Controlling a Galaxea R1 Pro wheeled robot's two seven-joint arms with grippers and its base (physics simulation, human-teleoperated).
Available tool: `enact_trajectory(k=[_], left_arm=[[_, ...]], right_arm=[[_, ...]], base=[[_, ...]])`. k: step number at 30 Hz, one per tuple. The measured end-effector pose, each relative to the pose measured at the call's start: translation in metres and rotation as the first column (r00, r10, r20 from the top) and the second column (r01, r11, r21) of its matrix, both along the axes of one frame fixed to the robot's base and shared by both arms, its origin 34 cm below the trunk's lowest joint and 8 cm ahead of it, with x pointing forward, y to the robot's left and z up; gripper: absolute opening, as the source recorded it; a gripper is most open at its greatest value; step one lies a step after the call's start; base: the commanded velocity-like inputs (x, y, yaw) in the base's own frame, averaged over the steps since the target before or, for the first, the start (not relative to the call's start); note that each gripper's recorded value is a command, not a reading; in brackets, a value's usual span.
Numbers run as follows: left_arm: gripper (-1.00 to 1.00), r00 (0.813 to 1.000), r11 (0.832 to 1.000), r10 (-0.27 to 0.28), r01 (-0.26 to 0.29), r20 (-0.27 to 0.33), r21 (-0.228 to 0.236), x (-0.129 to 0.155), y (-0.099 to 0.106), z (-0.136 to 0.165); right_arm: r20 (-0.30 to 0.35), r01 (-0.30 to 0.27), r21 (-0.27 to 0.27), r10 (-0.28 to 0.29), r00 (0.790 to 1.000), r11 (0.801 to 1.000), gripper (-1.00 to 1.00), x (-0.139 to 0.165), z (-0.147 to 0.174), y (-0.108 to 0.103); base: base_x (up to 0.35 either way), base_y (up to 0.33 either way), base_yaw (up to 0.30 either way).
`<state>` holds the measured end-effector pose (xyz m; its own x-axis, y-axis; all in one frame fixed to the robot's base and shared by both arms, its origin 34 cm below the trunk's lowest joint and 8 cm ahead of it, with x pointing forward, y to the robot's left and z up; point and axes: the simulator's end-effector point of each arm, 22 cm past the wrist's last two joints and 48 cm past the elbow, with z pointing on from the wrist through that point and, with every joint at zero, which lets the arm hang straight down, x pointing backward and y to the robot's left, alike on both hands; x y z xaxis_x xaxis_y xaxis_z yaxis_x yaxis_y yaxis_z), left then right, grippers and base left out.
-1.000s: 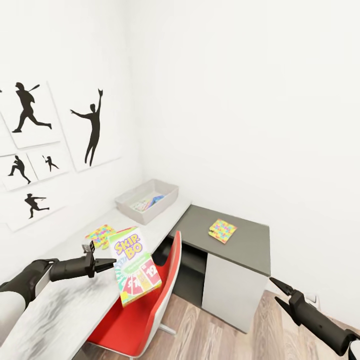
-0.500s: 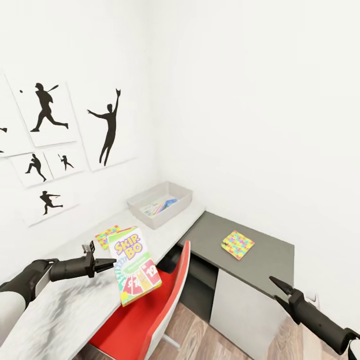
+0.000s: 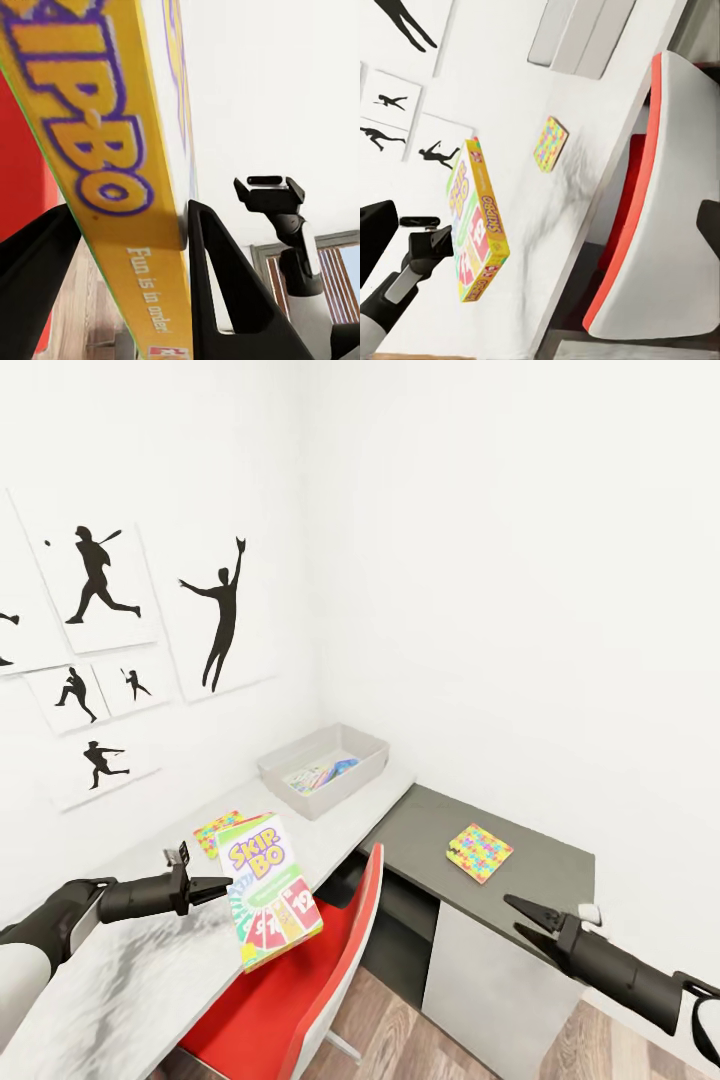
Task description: Put all the toys in the child's room - the three board games (two on the bed and one on the table), the two jigsaw puzzles on the table, and the tennis ball on the table - inside the toy box on the table in the child's room.
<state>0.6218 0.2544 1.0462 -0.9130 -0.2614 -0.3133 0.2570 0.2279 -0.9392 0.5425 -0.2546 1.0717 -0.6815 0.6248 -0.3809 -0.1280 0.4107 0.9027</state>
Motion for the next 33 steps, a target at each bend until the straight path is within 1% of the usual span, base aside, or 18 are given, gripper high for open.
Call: enact_trajectory(k=[4, 11, 15, 20, 24, 33], left_arm=[[-1.00, 1.000, 1.000, -0.002, 0.002, 0.000, -0.001, 0.000, -0.001, 0.000], [-1.00, 1.000, 1.000, 0.000, 0.000, 0.001, -0.001, 0.000, 0.000, 0.000], [-1.00, 1.000, 1.000, 0.002, -0.002, 0.000, -0.002, 0.000, 0.000, 0.000], [-1.00, 1.000, 1.000, 0.002, -0.002, 0.000, -0.002, 0.000, 0.000, 0.000], [-1.00, 1.000, 1.000, 0.000, 0.000, 0.001, -0.002, 0.000, -0.001, 0.000], [-1.00, 1.000, 1.000, 0.000, 0.000, 0.003, 0.000, -0.001, 0.000, 0.001]], right_arm=[[-0.021, -0.001, -0.019, 0.000, 1.000, 1.000, 1.00, -0.001, -0.002, -0.006], [-0.010, 0.057, -0.003, -0.057, 0.998, 0.998, 1.00, 0.001, 0.005, -0.029], [-0.007, 0.075, -0.005, -0.075, 0.997, 0.997, 1.00, 0.002, 0.005, -0.034], [-0.006, 0.081, -0.009, -0.081, 0.997, 0.997, 1.00, 0.002, 0.004, -0.036], [-0.006, 0.081, -0.011, -0.081, 0.997, 0.997, 1.00, 0.002, 0.004, -0.035], [-0.007, 0.075, -0.012, -0.075, 0.997, 0.997, 1.00, 0.002, 0.004, -0.033]], base=[[0.000, 0.000, 0.000], [0.000, 0.000, 0.000], [0.000, 0.000, 0.000], [0.001, -0.001, 0.000], [0.108, -0.099, 0.014], [0.205, -0.193, 0.220]])
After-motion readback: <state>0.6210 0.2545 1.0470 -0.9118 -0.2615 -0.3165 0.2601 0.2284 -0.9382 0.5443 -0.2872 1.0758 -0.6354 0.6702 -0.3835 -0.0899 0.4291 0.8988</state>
